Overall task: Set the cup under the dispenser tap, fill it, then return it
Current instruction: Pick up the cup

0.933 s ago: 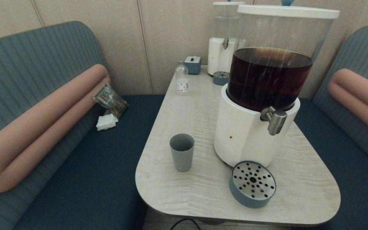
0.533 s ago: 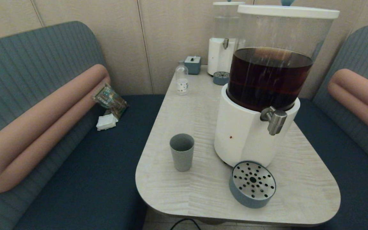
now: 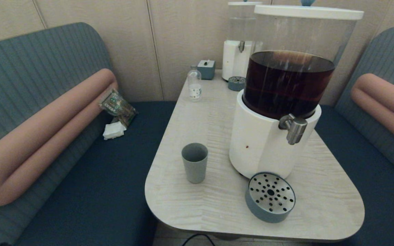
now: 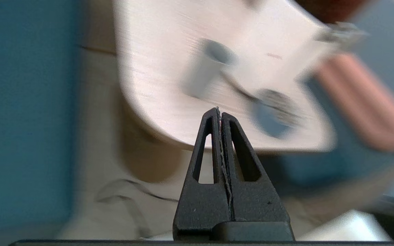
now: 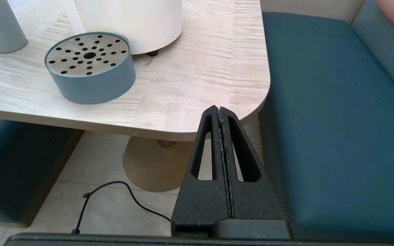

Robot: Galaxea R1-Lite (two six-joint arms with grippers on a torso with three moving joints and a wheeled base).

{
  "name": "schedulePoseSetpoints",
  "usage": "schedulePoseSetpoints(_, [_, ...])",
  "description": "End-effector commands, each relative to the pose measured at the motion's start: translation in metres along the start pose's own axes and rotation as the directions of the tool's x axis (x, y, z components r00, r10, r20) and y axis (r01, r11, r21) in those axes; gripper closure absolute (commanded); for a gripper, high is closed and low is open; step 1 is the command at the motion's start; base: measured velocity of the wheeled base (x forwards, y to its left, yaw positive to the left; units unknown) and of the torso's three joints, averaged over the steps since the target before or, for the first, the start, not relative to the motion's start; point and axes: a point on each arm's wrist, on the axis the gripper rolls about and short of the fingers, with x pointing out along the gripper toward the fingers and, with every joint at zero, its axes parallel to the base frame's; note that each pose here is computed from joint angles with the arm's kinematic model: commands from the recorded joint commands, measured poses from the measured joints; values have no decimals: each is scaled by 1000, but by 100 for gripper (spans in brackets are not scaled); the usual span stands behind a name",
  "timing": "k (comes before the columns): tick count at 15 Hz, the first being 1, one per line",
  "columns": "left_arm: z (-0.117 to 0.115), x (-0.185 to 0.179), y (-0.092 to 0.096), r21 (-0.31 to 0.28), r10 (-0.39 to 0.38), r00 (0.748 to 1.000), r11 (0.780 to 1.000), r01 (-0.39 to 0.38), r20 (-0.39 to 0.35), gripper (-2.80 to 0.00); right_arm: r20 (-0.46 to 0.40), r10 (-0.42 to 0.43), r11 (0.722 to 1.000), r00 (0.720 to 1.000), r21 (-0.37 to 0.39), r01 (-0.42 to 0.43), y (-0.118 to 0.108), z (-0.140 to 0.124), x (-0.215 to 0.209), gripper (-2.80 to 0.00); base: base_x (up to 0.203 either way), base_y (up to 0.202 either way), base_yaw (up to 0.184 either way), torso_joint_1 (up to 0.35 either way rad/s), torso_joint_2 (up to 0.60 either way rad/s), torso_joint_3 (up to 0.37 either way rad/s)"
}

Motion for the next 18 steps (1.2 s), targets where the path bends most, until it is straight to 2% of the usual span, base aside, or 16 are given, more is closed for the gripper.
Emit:
schedulePoseSetpoints(1, [7, 15, 4, -38, -9, 997, 999, 6, -70, 0, 1, 1, 1000, 1000, 0, -1, 0, 0, 0, 0, 0, 0, 0, 0, 0, 0])
schedulePoseSetpoints(2, [12, 26, 7, -25, -12, 996, 1000, 10, -84, 0, 3, 1, 1000, 1000, 0, -1, 0, 0, 0, 0, 0, 0, 0, 0, 0, 0])
schedulePoseSetpoints(4, [23, 56, 17, 58, -61, 993, 996, 67, -99, 0, 2, 0, 1000, 1000, 0, 0, 0, 0, 0, 0, 0, 0, 0, 0, 0, 0])
schedulePoseSetpoints(6, [25, 90, 32, 160, -130, 983, 976, 150, -127, 0, 2, 0, 1000, 1000, 0, 0, 0, 0, 0, 0, 0, 0, 0, 0, 0, 0])
schedulePoseSetpoints(7, [24, 104, 39, 182, -158, 977, 966, 183, -145, 0, 3, 0, 1000, 1000, 0, 0, 0, 0, 0, 0, 0, 0, 0, 0, 0, 0])
schedulePoseSetpoints(11, [3, 175, 87, 190, -277, 933, 927, 322, -231, 0, 3, 1, 1000, 1000, 0, -1, 0, 0, 0, 0, 0, 0, 0, 0, 0, 0])
schedulePoseSetpoints(13, [-20, 205, 113, 207, -321, 907, 901, 381, -271, 0, 1, 1, 1000, 1000, 0, -1, 0, 0, 0, 0, 0, 0, 0, 0, 0, 0])
schedulePoseSetpoints(16, [-34, 226, 132, 284, -387, 882, 843, 457, -270, 0, 1, 1, 1000, 1000, -2, -1, 0, 0, 0, 0, 0, 0, 0, 0, 0, 0])
schedulePoseSetpoints(18, [-34, 231, 135, 299, -400, 878, 831, 469, -264, 0, 2, 1, 1000, 1000, -1, -1, 0, 0, 0, 0, 0, 0, 0, 0, 0, 0])
